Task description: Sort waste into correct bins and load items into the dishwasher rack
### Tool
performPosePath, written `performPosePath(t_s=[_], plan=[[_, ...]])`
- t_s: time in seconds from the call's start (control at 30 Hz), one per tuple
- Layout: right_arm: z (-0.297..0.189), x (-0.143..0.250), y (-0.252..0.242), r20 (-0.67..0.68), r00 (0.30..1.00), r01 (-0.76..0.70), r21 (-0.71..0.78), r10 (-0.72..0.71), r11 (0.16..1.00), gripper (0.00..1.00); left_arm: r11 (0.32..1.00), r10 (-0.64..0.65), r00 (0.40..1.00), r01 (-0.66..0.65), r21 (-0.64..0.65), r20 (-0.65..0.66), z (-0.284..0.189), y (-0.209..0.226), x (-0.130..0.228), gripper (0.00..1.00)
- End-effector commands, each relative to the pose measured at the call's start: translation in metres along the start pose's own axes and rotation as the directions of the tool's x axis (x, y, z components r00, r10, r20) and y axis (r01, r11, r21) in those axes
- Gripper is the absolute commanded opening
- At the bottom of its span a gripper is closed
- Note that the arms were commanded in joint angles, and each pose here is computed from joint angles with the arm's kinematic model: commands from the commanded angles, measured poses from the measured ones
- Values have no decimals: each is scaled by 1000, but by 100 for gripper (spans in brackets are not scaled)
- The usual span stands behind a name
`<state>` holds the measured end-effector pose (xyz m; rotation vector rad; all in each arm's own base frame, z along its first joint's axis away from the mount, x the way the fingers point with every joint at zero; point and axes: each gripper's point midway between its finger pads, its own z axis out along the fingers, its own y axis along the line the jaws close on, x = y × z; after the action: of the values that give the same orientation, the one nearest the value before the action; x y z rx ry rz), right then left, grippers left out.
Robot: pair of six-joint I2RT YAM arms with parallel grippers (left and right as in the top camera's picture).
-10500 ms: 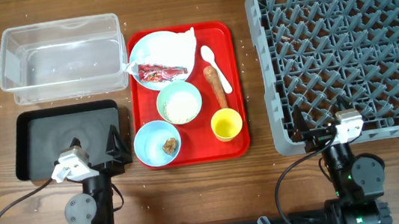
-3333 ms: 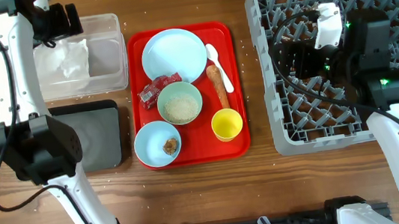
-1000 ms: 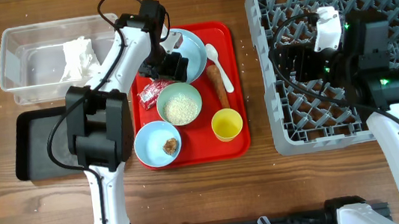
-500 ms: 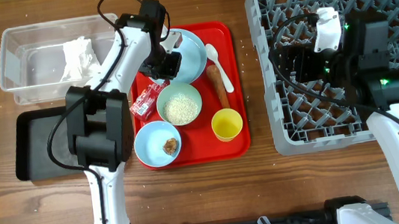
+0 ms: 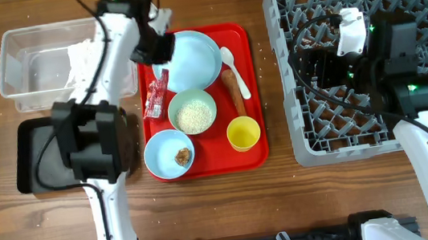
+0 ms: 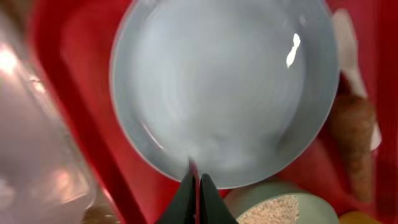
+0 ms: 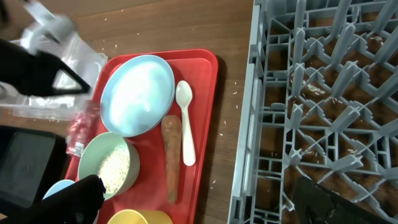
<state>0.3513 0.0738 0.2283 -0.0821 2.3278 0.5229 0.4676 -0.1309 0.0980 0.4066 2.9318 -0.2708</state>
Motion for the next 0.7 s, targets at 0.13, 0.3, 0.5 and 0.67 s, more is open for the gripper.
performPosePath(t_s=[0.13,0.3,0.5,0.67], plan=[[-1,-8,0,19,1000,-7,2,7,1000,100,1000,-1,964,8,-23,266,-106,0,-36,4],[-1,-8,0,18,1000,-7,3,7,1000,100,998,-58,977,64,-23,204,-115,18,-13,18],[-1,-8,0,18,1000,-8,3,8,1000,100,979,-193,978,198,52,-82,-49,14,37,66],[-1,-8,0,17,1000,-7,3,7,1000,100,961,-264,949,274,34,-174,-8,6,60,67]])
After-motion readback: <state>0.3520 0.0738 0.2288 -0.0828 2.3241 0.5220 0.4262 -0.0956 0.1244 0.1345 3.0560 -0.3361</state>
